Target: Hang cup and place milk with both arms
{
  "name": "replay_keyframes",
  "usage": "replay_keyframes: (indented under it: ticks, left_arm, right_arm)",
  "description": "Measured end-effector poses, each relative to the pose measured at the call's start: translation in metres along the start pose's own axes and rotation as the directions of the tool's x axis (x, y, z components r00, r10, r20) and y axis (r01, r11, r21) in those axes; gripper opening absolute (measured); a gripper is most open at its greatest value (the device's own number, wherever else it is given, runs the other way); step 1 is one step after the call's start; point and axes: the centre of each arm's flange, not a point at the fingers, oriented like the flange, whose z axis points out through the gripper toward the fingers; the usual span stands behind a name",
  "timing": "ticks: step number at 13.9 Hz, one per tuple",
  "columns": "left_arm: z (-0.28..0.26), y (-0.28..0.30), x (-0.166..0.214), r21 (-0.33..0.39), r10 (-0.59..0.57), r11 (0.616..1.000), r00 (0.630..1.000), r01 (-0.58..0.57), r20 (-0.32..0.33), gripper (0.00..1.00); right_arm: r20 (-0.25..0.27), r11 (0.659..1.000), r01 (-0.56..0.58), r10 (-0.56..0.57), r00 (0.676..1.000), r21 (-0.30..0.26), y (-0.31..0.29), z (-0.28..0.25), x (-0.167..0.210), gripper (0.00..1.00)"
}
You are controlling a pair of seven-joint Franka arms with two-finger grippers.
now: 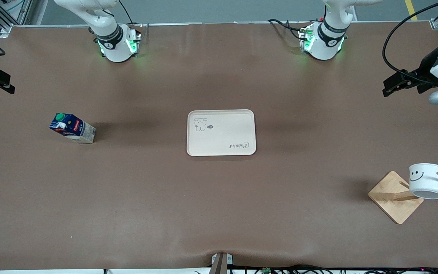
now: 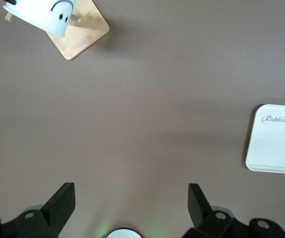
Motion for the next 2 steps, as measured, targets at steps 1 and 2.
replay_keyframes:
  ticks: [1,2]
  left_arm:
    - [0.0000,-0.0009,0.0001,0.000,-0.002,1.000,1.000,0.002,0.000,1.00]
    - [0.0000,-0.0018,0.0003,0.000,-0.003,1.000,1.000,0.003,0.000,1.00]
  right_arm:
    - [0.000,1.000,0.000,0.000,1.000,0.000,0.0000,0.0000,0.0000,1.00]
    - [0.000,1.000,0.000,0.000,1.000,0.000,0.0000,0.0000,0.0000,1.00]
